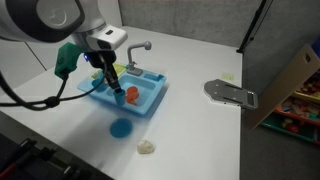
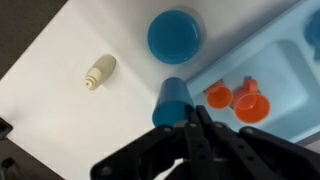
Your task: Remove the blue cup from inside the sink and put it on the table
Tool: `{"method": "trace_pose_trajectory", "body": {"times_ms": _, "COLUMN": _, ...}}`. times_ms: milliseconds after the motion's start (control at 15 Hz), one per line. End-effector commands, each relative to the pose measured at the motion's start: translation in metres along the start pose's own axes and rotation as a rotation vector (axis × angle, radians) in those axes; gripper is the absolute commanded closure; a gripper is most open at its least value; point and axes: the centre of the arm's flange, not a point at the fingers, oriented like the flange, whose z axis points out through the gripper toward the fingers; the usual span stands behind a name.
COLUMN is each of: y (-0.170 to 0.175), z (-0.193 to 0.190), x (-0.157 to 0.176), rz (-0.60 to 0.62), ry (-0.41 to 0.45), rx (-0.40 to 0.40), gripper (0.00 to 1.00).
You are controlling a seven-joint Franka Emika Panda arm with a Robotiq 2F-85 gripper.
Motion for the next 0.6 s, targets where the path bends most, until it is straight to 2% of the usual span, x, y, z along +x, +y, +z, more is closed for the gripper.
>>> {"method": "trace_pose_trajectory", "body": {"times_ms": 0, "y": 0.022, "z": 0.014, "x": -0.008, "rz": 0.059, "ry": 0.021, "rx": -0.007, "gripper": 0.97}}
{"method": "trace_pose_trajectory", "body": {"times_ms": 333, "y": 0.032, "z": 0.036, "x": -0.007, "rz": 0.113, "ry": 0.048, "rx": 0.020, "gripper": 0.97}}
{"method": "trace_pose_trajectory", "body": {"times_ms": 533, "y": 0.031, "z": 0.036, "x": -0.004, "rz": 0.100, "ry": 0.029, "rx": 0.017, "gripper": 0.95}}
